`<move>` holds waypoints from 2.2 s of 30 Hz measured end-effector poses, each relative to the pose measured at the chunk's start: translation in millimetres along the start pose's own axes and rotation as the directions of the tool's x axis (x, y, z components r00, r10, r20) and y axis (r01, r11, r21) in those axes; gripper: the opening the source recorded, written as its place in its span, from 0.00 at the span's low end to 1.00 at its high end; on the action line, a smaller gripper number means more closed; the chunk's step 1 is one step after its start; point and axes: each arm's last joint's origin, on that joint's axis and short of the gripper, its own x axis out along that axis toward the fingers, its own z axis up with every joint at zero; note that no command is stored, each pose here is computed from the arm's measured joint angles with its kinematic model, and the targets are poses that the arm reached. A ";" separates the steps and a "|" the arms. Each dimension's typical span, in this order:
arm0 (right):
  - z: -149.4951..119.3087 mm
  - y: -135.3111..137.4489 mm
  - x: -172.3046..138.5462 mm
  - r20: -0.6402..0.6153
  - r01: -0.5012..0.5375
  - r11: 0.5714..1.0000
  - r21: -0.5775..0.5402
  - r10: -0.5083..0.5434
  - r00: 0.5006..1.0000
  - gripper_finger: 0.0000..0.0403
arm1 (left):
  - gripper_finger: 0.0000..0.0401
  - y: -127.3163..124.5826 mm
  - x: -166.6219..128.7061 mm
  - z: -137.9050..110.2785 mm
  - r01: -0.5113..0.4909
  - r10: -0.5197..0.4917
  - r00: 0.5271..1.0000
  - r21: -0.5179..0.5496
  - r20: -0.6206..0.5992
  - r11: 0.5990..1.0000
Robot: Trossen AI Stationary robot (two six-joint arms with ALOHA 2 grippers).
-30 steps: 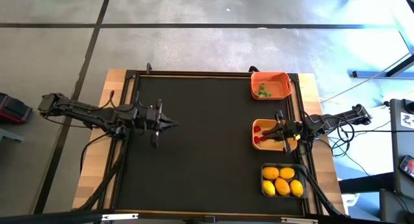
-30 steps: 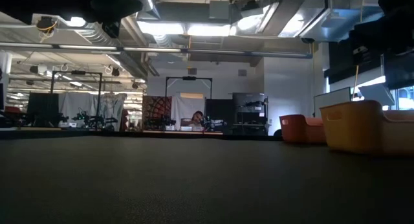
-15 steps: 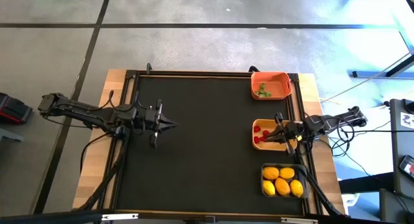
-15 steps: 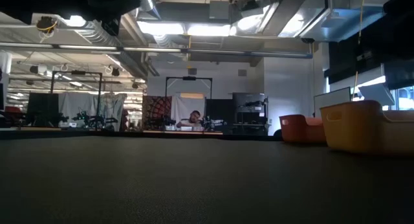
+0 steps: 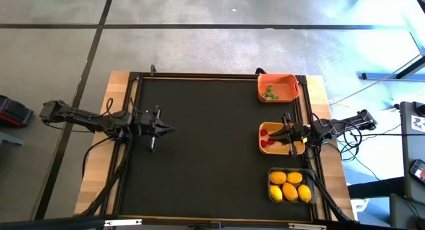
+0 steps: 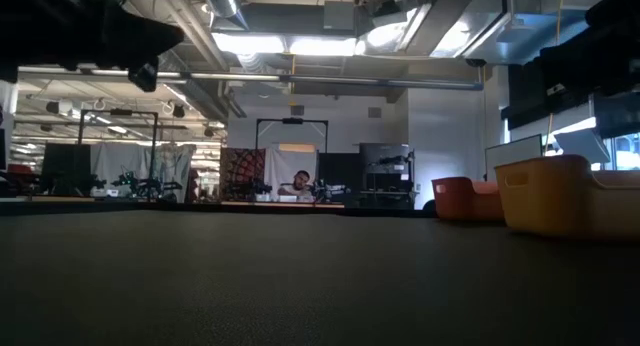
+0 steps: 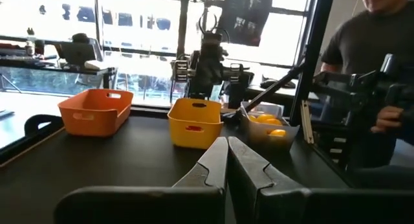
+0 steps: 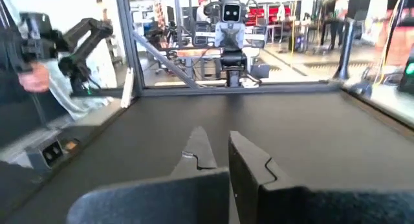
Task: Sort produce into baskets
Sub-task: Return to Home Position
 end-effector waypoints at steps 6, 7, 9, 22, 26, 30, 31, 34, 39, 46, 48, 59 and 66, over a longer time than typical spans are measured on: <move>0.4 -0.1 0.0 0.004 0.003 0.993 -0.122 -0.003 1.000 0.00 | 0.01 2.3 -13.9 -6.0 0.000 0.000 1.000 -0.005 0.012 1.000; 0.6 -0.1 0.0 0.004 0.004 0.992 -0.123 -0.003 1.000 0.00 | 0.01 2.7 -15.5 -7.0 -0.003 0.003 1.000 -0.003 0.001 1.000; 1.0 0.0 -0.2 0.002 0.002 0.992 -0.124 -0.002 1.000 0.00 | 0.01 3.3 -18.8 -8.5 -0.008 0.008 1.000 0.000 -0.019 1.000; -3.1 5.8 -1.0 -0.057 -0.211 0.976 -0.053 0.208 0.977 0.00 | 0.01 6.2 -42.9 -9.3 -0.004 0.004 1.000 0.015 -0.010 1.000; -3.0 4.6 -0.6 -0.048 -0.170 0.984 -0.050 0.168 0.985 0.00 | 0.00 6.6 -42.2 -13.9 -0.005 0.007 0.999 0.037 -0.040 0.999; -2.7 3.7 -0.3 -0.041 -0.136 0.988 -0.076 0.133 0.990 0.00 | 0.01 7.1 -40.2 -21.4 -0.005 0.006 0.999 0.040 -0.031 0.999; -3.0 3.7 -0.1 -0.044 -0.136 0.988 -0.078 0.133 0.990 0.00 | 0.00 7.2 -40.1 -21.1 -0.007 0.008 1.000 0.040 -0.029 0.999; -3.1 3.7 0.0 -0.045 -0.135 0.988 -0.078 0.132 0.990 0.00 | 0.01 7.2 -40.2 -21.2 -0.007 0.008 1.000 0.039 -0.030 0.999; -1.8 3.7 0.3 -0.025 -0.129 0.989 -0.075 0.128 0.991 0.00 | 0.02 7.4 -40.1 -21.3 -0.010 0.012 0.999 0.064 -0.030 0.998; -1.9 3.7 0.3 -0.025 -0.129 0.989 -0.075 0.128 0.991 0.00 | 0.01 7.2 -40.0 -21.3 -0.010 0.011 0.999 0.032 -0.031 0.999; -1.9 3.7 0.3 -0.025 -0.129 0.989 -0.075 0.128 0.991 0.00 | 0.01 7.2 -40.0 -21.4 -0.009 0.011 0.999 0.035 -0.031 0.999; -1.8 3.7 0.3 -0.024 -0.130 0.989 -0.074 0.128 0.991 0.00 | 0.01 7.2 -40.0 -21.2 -0.009 0.010 0.999 0.035 -0.030 0.999; -1.7 3.7 0.3 -0.024 -0.130 0.989 -0.074 0.128 0.991 0.00 | 0.01 7.2 -40.0 -21.2 -0.009 0.010 0.999 0.035 -0.030 0.999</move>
